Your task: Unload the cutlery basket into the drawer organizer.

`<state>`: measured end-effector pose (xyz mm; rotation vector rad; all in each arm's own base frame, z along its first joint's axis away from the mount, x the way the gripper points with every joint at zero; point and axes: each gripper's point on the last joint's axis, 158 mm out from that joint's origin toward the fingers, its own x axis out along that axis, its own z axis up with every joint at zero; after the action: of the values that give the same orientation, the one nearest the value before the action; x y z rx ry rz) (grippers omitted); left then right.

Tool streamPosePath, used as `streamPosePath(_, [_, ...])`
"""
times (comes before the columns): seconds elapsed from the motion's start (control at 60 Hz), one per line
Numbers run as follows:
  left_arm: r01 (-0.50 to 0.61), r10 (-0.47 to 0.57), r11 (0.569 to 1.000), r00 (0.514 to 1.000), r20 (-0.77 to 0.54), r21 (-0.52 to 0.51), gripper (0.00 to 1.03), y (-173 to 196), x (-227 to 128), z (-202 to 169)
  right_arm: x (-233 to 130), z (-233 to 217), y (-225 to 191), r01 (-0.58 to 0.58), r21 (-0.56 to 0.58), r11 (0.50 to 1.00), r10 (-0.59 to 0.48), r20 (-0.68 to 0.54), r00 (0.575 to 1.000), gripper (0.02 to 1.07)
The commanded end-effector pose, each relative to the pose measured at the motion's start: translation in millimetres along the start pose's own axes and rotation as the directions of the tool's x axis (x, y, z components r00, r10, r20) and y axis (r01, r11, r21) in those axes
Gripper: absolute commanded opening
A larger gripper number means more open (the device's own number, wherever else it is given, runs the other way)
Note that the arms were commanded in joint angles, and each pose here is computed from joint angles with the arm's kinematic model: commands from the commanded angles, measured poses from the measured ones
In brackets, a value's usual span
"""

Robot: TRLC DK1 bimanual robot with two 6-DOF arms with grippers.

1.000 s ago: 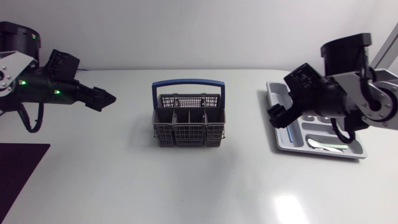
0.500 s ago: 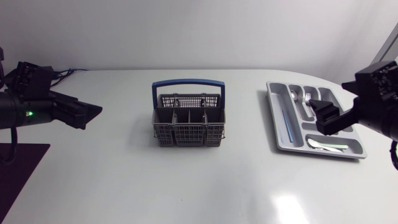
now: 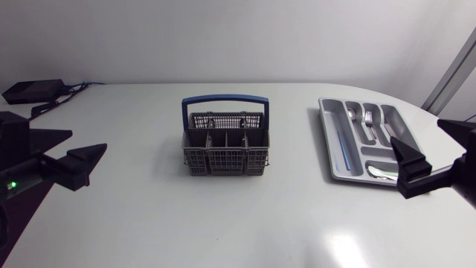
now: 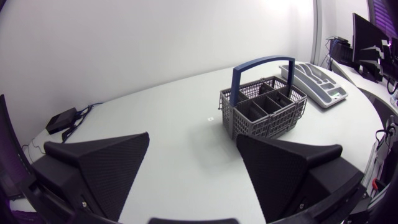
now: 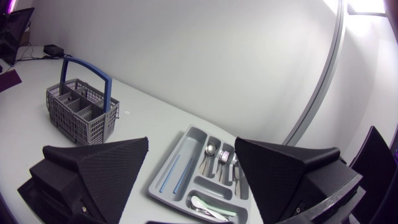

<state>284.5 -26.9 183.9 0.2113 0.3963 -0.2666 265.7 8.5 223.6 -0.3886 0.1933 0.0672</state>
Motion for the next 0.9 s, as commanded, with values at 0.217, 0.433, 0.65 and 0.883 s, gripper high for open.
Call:
streamPosePath(0.217, [-0.086,0.090,0.995,0.992,0.087,-0.048,0.99,1,-9,-24,-1,-31,7,0.030,0.167,0.986,-0.037,0.039,0.999,1.02])
streamPosePath(0.433, [-0.130,0.142,0.987,0.981,0.136,-0.096,0.99,1,-11,-36,0,-49,12,0.038,0.260,0.965,-0.059,0.072,0.996,1.02])
streamPosePath(0.65, [-0.170,0.199,0.972,0.961,0.193,-0.160,0.99,3,-12,-49,3,-69,18,0.039,0.363,0.931,-0.085,0.110,0.990,1.02])
streamPosePath(0.883, [-0.196,0.251,0.954,0.935,0.249,-0.228,0.99,5,-11,-60,4,-74,19,0.038,0.384,0.923,-0.090,0.119,0.989,1.02])
